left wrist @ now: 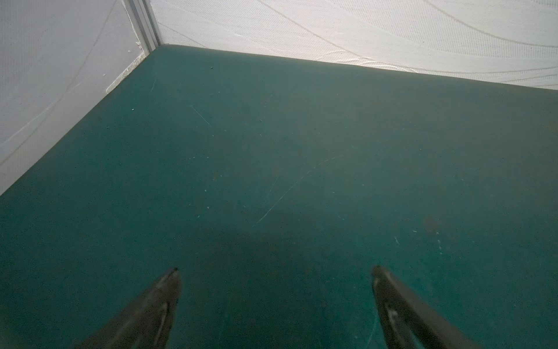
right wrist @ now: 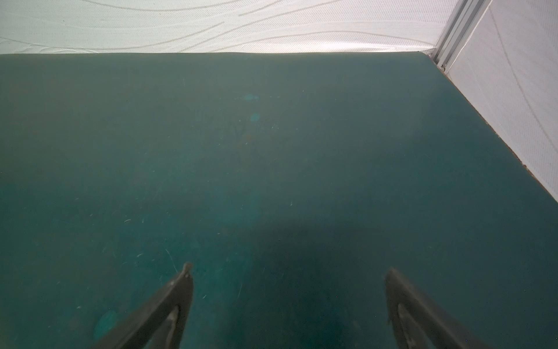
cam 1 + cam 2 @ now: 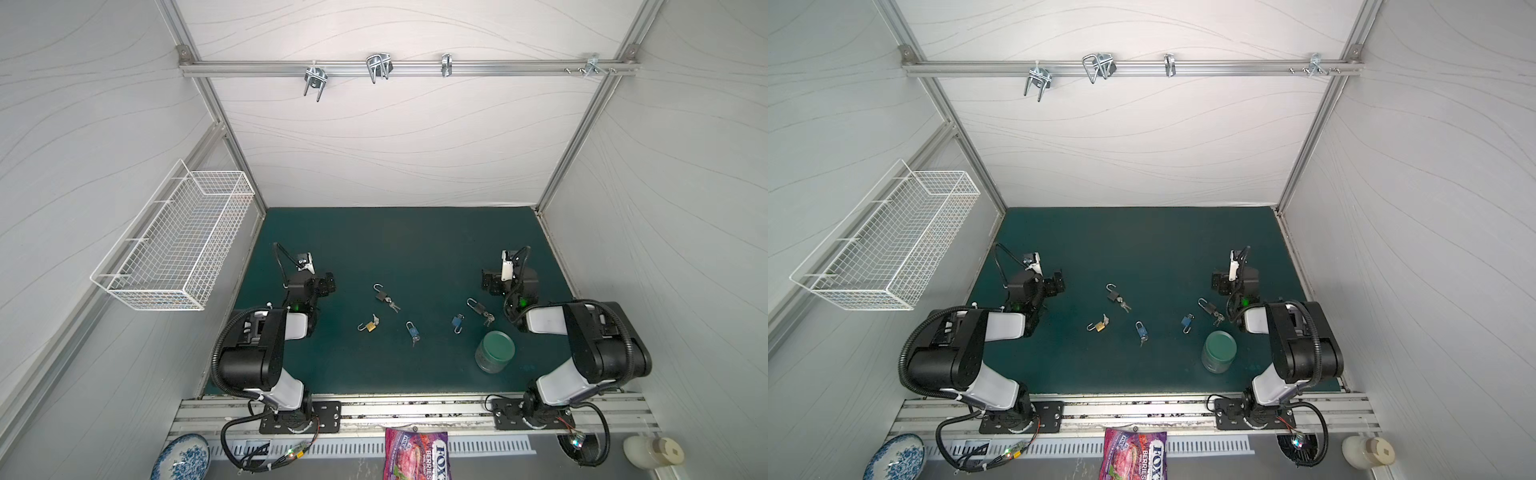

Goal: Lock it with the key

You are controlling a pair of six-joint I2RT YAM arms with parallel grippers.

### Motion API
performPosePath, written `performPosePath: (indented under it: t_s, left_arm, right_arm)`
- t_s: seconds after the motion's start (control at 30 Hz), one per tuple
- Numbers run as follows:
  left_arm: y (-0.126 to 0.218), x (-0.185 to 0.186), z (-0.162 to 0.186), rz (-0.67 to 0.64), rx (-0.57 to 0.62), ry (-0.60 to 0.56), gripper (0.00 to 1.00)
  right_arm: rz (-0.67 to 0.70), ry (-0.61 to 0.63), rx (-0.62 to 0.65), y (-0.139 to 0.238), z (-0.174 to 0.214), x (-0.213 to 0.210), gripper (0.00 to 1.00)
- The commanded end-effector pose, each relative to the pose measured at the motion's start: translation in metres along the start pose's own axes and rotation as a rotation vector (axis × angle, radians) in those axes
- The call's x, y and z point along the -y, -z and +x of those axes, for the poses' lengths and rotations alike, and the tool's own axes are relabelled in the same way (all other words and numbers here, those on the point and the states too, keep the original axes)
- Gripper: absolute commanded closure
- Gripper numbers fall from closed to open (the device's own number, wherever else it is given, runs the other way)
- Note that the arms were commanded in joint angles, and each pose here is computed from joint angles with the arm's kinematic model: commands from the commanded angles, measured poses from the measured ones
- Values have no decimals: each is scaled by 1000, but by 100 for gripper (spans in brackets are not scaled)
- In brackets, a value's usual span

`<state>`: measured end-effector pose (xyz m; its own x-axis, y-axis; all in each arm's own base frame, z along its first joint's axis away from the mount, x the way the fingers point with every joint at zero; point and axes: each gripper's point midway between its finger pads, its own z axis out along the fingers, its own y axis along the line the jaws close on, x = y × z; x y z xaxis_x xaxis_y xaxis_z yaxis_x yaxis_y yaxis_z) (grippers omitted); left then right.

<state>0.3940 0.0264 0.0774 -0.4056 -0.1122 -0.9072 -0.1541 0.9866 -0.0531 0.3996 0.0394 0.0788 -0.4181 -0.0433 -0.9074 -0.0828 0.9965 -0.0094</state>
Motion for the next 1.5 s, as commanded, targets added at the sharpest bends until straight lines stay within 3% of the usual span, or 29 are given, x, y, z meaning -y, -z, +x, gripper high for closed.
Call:
performPosePath:
  t_s: [0.0,0.7,0.77,1.0,1.1,1.17,1.27,1.3,1.4,1.47]
  left_arm:
    - [-2,1,-15,8,47,-7,1]
    - [1,4,-18,30,70,-12,1]
    - [10,4,-22,7,104,-23,1]
    - [73,19,-57,-153,233,-76,1]
    - [101,33,-76,-102,251,-19,1]
    - [117,26,-82,-119,198,109,1]
    - [137,-1,-81,-265,108,379,1]
    - [140,-3,-77,-287,62,411,1]
    - [138,23,-72,-175,-82,412,1]
    - [137,50,-66,-46,-177,431,1]
  right_arm:
    - [-4,-2,7,-1,-3,0,1]
    - [-51,-12,15,0,-4,-2,1]
    - [-103,15,24,4,-10,-12,1]
    - [-75,66,17,33,-39,-27,1]
    - [-56,-57,27,48,-59,-22,1]
    - [-62,-138,9,56,-68,-21,1]
    - [-92,-258,-43,67,-77,-23,1]
    - [-71,-305,-73,70,-77,-20,1]
    - [53,-493,-219,78,-67,-6,1]
    - [-11,-532,-280,79,-69,-20,1]
